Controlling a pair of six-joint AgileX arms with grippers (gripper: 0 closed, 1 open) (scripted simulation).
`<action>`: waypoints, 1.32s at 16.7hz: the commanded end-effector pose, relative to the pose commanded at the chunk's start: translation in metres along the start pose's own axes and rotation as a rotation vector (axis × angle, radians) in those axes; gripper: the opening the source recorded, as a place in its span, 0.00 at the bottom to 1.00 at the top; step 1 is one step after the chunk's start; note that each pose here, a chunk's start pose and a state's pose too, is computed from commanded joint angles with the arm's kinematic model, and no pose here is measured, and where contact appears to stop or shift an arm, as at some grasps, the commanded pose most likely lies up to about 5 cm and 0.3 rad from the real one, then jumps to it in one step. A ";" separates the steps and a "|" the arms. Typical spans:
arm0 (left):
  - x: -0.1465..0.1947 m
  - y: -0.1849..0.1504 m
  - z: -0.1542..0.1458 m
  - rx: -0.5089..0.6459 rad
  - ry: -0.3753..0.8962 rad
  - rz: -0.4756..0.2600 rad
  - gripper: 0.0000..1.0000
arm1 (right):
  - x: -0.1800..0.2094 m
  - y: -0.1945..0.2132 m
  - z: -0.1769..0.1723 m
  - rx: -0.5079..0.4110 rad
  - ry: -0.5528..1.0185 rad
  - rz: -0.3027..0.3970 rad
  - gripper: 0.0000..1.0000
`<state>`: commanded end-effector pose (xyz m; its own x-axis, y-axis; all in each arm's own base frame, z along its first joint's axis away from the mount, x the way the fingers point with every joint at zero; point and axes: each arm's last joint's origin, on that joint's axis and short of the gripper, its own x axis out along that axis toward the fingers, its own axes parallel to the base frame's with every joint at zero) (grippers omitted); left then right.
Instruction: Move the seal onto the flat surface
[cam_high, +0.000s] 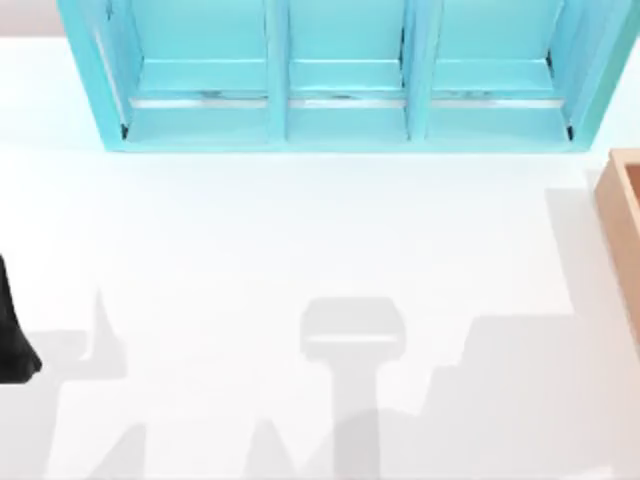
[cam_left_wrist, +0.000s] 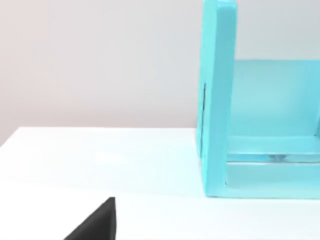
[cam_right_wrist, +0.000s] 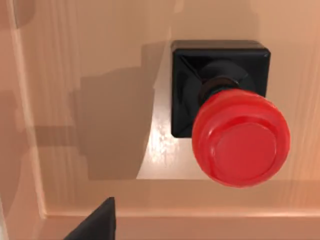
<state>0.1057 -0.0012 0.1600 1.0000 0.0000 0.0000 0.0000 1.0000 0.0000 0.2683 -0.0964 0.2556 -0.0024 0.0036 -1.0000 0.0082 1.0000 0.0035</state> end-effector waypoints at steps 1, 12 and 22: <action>0.000 0.000 0.000 0.000 0.000 0.000 1.00 | 0.007 0.000 0.001 0.001 0.004 0.002 1.00; 0.000 0.000 0.000 0.000 0.000 0.000 1.00 | 0.095 -0.001 0.000 0.002 -0.001 0.000 1.00; 0.000 0.000 0.000 0.000 0.000 0.000 1.00 | 0.095 -0.001 0.000 0.002 -0.001 0.000 0.40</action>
<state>0.1057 -0.0012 0.1600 1.0000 0.0000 0.0000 0.0000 1.0000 0.0000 0.2678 -0.0970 0.1606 -0.0011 0.0034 -1.0000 0.0098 0.9999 0.0034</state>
